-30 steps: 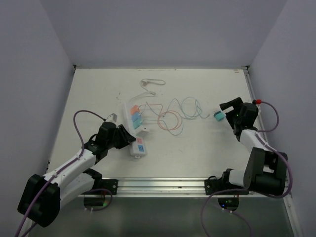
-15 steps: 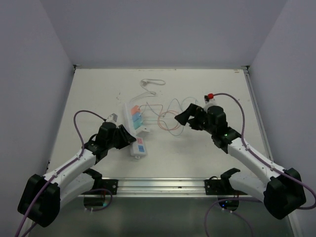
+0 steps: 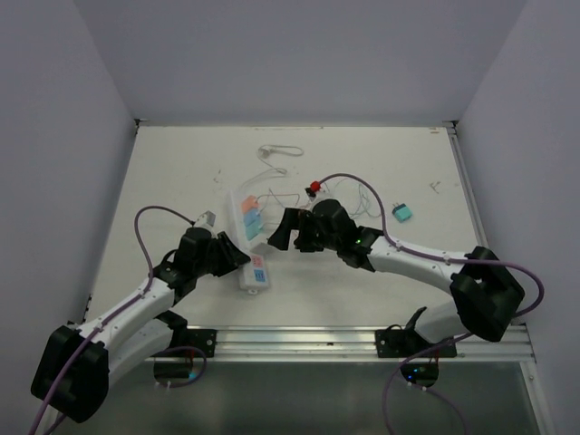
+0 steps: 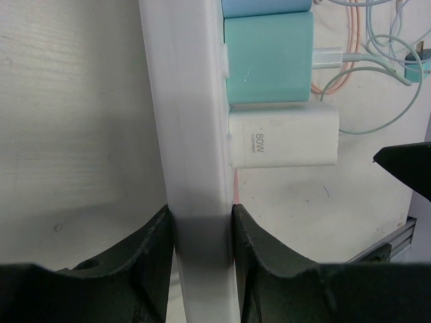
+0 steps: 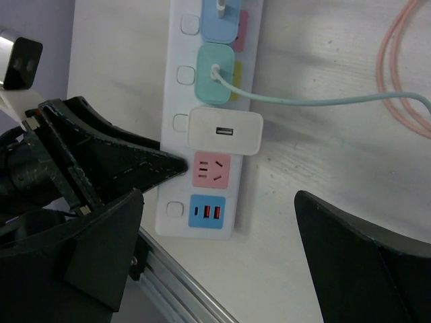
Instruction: Pull the plug off the socket
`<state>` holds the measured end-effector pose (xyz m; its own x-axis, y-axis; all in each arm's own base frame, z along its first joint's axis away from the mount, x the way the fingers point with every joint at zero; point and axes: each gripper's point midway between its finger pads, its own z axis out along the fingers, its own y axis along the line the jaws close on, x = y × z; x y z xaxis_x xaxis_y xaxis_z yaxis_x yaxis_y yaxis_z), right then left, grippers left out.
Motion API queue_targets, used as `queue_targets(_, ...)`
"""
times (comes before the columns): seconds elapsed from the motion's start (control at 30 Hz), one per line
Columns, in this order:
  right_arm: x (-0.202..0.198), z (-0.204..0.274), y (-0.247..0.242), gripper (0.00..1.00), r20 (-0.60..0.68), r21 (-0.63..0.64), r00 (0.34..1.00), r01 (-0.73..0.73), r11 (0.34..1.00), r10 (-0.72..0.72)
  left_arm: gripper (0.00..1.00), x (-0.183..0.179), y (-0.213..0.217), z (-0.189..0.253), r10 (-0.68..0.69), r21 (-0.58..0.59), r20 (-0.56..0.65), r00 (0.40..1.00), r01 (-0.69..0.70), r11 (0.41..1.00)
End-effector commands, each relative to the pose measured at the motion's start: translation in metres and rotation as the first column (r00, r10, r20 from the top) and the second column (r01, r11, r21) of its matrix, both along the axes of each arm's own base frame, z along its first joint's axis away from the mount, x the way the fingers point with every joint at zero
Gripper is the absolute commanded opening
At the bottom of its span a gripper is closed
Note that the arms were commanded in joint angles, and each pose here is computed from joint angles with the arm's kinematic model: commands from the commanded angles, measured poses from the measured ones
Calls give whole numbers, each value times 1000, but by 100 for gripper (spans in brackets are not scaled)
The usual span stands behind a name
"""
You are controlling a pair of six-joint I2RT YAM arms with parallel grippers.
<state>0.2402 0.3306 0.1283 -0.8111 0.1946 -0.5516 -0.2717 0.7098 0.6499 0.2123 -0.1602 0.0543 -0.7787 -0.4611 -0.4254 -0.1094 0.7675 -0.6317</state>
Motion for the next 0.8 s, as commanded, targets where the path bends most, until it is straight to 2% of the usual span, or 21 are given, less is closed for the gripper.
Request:
queue_targets(0.0, 16, 24, 22, 99, 61, 26, 998, 22, 999, -23, 0, -15, 6, -17, -35, 40, -43, 998, 37, 999)
queue_targets(0.53, 28, -23, 60, 98, -1, -63, 1000, 24, 998, -24, 0, -16, 3, -17, -56, 33, -47, 997, 57, 998)
queue_targets(0.77, 33, -29, 68, 86, -7, -63, 1000, 22, 998, -22, 0, -16, 3, -18, -56, 32, -51, 997, 57, 998)
